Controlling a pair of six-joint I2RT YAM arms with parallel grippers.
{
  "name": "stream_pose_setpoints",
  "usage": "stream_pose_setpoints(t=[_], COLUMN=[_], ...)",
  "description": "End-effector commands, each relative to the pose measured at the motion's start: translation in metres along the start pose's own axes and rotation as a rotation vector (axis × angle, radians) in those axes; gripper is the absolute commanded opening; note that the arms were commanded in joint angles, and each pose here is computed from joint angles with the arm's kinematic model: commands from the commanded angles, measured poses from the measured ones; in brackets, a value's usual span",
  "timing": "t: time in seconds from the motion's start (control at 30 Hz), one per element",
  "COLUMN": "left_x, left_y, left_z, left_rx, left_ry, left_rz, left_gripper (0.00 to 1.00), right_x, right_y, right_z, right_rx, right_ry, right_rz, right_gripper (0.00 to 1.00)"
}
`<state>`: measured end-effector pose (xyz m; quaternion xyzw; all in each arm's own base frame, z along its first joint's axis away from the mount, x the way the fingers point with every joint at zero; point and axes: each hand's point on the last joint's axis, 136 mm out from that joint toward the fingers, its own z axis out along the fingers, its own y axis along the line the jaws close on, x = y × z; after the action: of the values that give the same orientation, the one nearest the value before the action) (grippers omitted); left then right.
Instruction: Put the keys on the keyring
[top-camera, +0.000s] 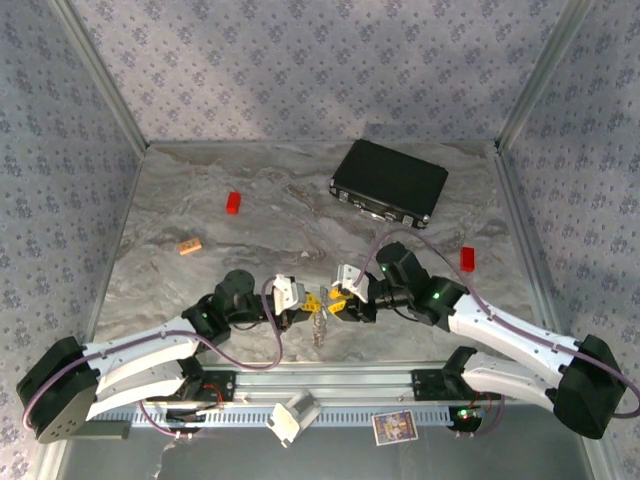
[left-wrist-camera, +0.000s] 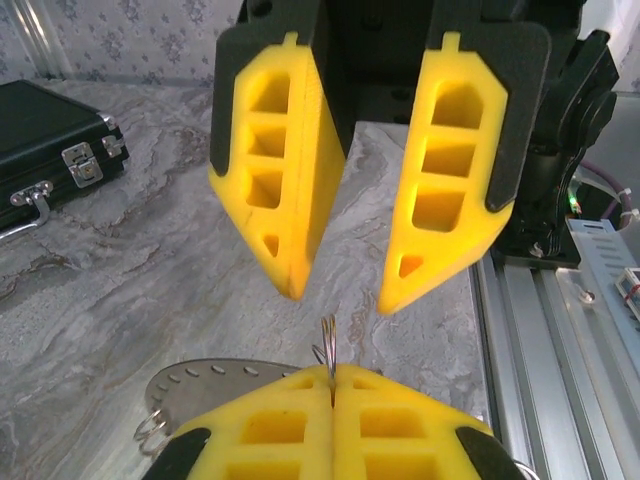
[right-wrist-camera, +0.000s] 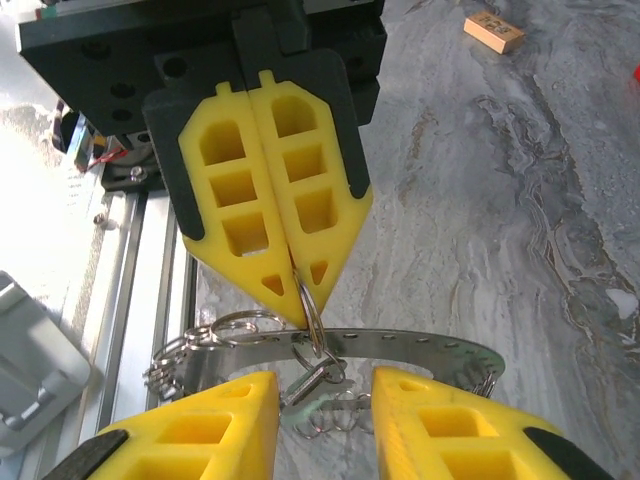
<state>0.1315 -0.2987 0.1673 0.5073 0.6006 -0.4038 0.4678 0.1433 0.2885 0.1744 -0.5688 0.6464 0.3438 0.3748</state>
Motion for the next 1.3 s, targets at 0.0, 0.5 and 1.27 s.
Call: stream_pose_setpoints(t=[0.0,0.5,1.27], left_x=[-0.024,-0.026,-0.014], left_y=[-0.003,-0.006,-0.002], left_z=[0.000,0.000,0.001], left_rx=[0.019,0.032,0.019], left_ry=[-0.096,-0.106,0.036], left_rz=[0.022,0.023,0.058], left_gripper=[0.00,0.00,0.21], right_x=[-0.018,-0.024,-0.005], right_y=[-0.003,0.002,0.003], right_z=[-0.004,0.003,0.008], right_rx=[0.013,-0.059,-0.046], right_ry=[-0.092,-0.102,0.202], right_rz=[0.018,0.022,-0.109], right_gripper=[0.31,0.09,0.00])
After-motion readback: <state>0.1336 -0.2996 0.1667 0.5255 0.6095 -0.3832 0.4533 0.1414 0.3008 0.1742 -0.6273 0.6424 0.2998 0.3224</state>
